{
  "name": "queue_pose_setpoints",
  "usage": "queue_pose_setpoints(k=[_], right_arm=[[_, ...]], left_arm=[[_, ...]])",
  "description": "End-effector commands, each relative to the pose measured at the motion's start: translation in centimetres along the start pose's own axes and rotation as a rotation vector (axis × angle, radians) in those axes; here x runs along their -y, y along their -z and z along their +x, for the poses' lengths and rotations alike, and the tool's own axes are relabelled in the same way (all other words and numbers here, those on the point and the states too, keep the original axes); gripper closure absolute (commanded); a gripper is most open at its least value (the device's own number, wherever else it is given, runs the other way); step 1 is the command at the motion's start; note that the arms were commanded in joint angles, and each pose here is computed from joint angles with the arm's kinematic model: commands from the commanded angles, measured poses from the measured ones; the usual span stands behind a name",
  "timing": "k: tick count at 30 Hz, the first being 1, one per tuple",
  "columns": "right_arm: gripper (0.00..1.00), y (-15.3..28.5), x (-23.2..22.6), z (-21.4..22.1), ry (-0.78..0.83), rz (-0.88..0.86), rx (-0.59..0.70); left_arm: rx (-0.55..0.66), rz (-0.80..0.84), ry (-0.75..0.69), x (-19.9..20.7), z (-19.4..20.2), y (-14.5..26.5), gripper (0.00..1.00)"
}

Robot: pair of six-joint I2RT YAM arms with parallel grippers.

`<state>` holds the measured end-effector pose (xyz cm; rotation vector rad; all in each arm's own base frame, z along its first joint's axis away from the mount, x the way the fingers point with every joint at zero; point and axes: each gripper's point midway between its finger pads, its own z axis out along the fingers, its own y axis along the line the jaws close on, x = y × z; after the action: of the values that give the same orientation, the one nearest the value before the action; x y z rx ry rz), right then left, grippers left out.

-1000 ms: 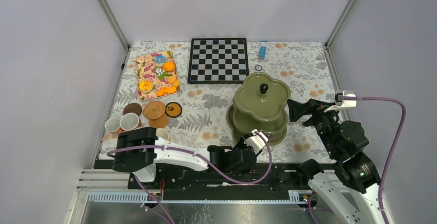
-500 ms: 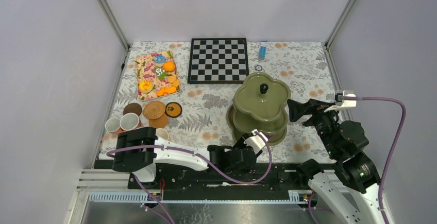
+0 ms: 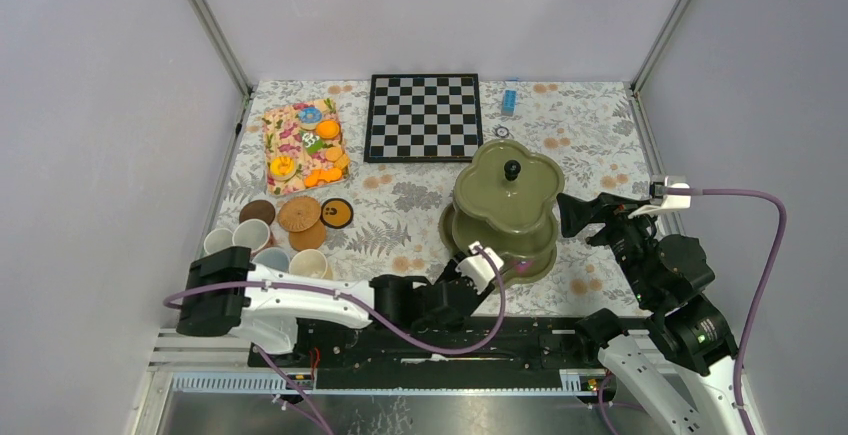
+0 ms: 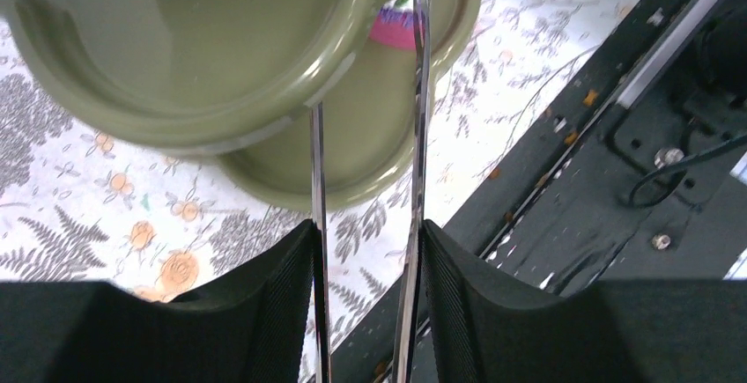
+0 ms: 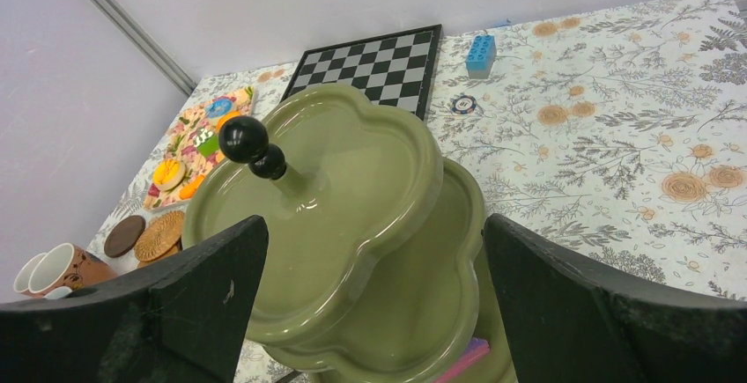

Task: Serve the afternoon tea

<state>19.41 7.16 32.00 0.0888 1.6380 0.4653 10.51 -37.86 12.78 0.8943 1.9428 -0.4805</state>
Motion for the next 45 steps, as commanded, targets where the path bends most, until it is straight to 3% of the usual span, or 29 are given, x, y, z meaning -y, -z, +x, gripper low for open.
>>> queue_pose_setpoints(k=[1, 9, 14, 21, 27, 34, 40, 45], right_arm=[[0.02, 0.0, -0.4, -0.4, -0.009, -0.015, 0.018], [0.02, -0.3, -0.3, 0.2, -0.021, -0.015, 0.014], [0.02, -0.6, -0.3, 0.2, -0.019, -0.015, 0.011], [0.02, -0.8, -0.3, 0.1, -0.012, -0.008, 0.016], [0.02, -1.1, 0.0, 0.2, -0.012, 0.003, 0.022], [0.02, -0.9, -0.2, -0.1, -0.012, -0.005, 0.027], [0.02, -0.4, 0.0, -0.3, -0.014, 0.002, 0.038], [0.02, -0.5, 0.2, -0.1, -0.018, 0.006, 0.036]], left_arm=[[-0.065, -0.007, -0.047, -1.9, 1.8, 1.9, 0.52], [-0.195, -0.046, -0.081, -5.2, 3.8, 5.5, 0.54], [-0.237, -0.194, -0.023, -9.5, 3.4, 7.3, 0.54], [-0.225, -0.441, 0.254, -18.4, 1.0, 8.5, 0.55], [-0.046, -0.687, 0.468, -29.0, -4.7, 10.2, 0.54], [0.052, -0.783, 0.746, -40.3, -5.2, 10.0, 0.5], [0.045, -0.812, 0.862, -45.8, -4.2, 10.0, 0.49], [0.024, -0.803, 0.968, -47.0, -1.7, 9.0, 0.47]])
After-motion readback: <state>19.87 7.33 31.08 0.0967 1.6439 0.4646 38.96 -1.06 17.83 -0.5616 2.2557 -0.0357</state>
